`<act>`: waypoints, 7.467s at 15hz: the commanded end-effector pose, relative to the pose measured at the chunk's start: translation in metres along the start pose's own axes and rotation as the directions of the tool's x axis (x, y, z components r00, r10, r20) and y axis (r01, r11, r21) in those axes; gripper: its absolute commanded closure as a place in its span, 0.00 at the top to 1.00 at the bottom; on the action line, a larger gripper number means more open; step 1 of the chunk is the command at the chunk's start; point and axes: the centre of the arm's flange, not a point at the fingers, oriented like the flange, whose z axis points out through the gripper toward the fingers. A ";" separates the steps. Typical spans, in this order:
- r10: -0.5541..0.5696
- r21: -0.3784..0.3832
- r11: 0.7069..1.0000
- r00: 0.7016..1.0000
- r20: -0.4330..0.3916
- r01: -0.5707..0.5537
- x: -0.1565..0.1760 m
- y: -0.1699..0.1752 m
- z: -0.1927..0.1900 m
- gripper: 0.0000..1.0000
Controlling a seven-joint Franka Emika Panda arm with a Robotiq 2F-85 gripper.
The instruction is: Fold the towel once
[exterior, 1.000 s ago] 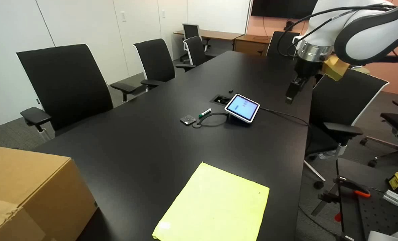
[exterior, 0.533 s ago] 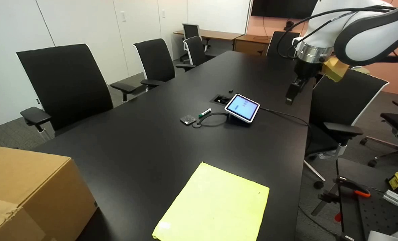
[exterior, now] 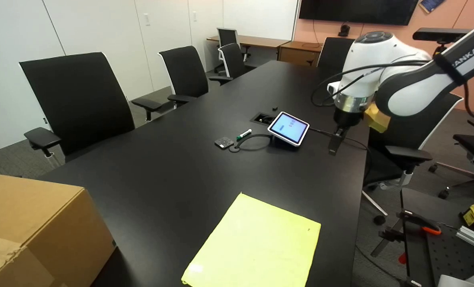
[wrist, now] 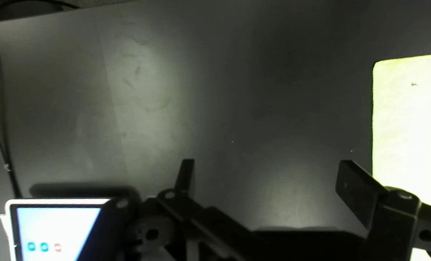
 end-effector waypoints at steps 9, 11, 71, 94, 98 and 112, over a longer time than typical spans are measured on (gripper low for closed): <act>-0.051 0.202 0.979 0.994 0.098 0.030 0.029 -0.072 0.150 1.00; -0.059 0.225 0.974 0.994 0.091 0.037 0.030 -0.092 0.165 1.00; -0.024 0.184 0.983 0.988 0.156 -0.006 0.045 -0.176 0.183 0.09; 0.112 0.344 0.935 0.993 -0.039 -0.092 0.142 -0.185 0.129 0.09; 0.044 0.289 0.957 0.994 -0.101 -0.013 0.166 -0.214 0.125 0.09; 0.107 0.074 0.993 0.946 -0.307 -0.088 0.228 -0.241 0.123 0.73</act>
